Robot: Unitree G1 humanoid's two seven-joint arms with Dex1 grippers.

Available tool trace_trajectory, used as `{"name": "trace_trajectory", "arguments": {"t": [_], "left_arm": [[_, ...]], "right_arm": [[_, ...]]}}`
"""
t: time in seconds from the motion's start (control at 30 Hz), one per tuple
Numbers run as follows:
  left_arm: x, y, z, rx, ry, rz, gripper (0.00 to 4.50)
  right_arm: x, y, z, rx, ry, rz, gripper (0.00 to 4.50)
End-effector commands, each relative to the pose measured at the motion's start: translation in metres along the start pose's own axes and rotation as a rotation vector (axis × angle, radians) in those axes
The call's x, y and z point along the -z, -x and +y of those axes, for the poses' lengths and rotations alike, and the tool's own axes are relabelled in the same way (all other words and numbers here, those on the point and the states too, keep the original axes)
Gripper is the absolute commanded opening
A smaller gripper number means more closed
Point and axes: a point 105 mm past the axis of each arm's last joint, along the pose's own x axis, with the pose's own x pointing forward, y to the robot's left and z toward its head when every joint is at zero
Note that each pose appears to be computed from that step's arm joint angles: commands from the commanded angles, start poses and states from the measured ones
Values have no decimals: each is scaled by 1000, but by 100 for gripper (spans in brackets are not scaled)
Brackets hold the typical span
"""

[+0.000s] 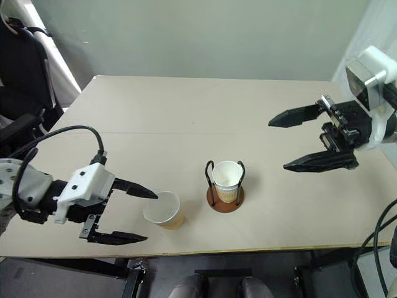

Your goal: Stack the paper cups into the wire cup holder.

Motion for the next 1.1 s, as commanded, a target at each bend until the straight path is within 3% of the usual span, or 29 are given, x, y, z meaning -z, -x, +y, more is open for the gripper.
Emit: {"name": "trace_trajectory", "arguments": {"t": [0.03, 0.1, 0.2, 0.53, 0.87, 1.1], "left_arm": [[3, -6, -4, 60, -36, 35, 450], [6, -9, -5, 87, -43, 50, 450], [17, -13, -6, 113, -57, 99, 389], [32, -29, 1, 116, -104, 146, 17], [26, -20, 13, 94, -132, 126, 6], [-66, 37, 79, -124, -239, -190, 6]], "right_arm": [[-17, 0, 12, 16, 68, -10, 445], [-15, -1, 14, 26, 61, 0, 445], [-13, -1, 18, 40, 55, 12, 450], [-14, 1, 25, 101, 59, 29, 450], [-12, 3, 21, 138, 71, 43, 450], [-28, 12, 20, 170, 89, -15, 450]]}}
